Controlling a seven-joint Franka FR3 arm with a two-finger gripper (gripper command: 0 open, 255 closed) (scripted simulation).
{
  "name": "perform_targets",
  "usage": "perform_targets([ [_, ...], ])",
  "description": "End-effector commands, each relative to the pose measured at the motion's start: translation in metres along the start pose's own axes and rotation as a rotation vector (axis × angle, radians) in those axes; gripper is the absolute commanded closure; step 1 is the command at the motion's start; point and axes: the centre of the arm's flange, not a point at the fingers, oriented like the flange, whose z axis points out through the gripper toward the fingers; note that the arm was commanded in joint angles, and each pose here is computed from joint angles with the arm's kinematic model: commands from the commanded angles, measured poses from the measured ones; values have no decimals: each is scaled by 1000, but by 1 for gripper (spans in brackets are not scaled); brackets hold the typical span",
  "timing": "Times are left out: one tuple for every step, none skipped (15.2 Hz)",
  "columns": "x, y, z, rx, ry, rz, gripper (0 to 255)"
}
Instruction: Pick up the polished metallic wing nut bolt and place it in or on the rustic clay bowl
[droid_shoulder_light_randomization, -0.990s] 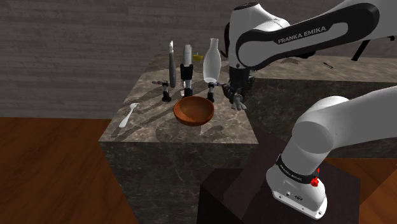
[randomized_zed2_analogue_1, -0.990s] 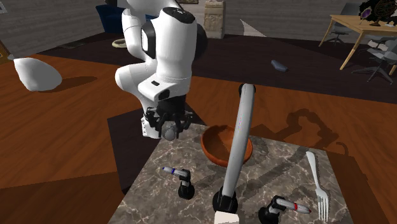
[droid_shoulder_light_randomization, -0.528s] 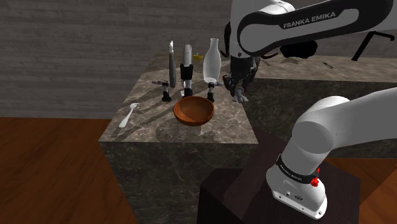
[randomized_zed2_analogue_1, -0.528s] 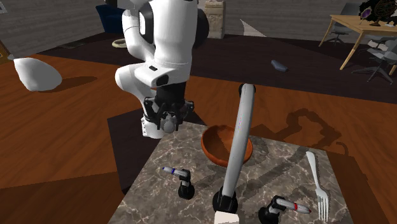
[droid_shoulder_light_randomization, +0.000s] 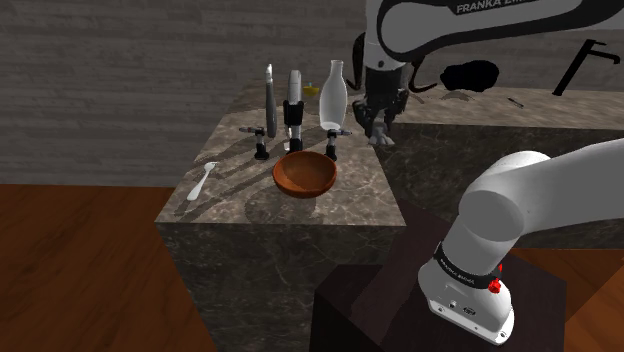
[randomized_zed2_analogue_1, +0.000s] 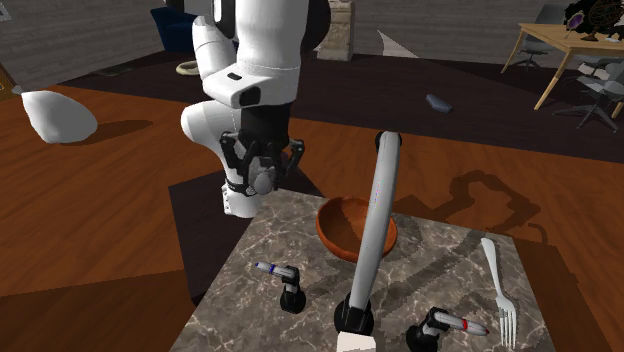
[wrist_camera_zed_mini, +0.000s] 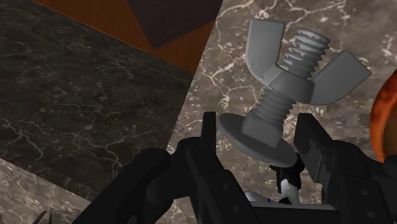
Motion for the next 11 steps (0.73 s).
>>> perform_targets([
  [4,-12,-7,0,0,0,255],
  [8,-24,-10,0,0,0,255],
  [12,-36,-13,0,0,0,255],
  [17,-48,-16,0,0,0,255],
  [21,-60,-19,0,0,0,255],
  [25,-72,-22,0,0,0,255],
  [29,-84,-25,0,0,0,255],
  [34,-96,-28,0,0,0,255],
  [38,-109,-32,0,0,0,255],
  [42,-121,-35,0,0,0,255],
  [46,-133,-38,0,0,0,255],
])
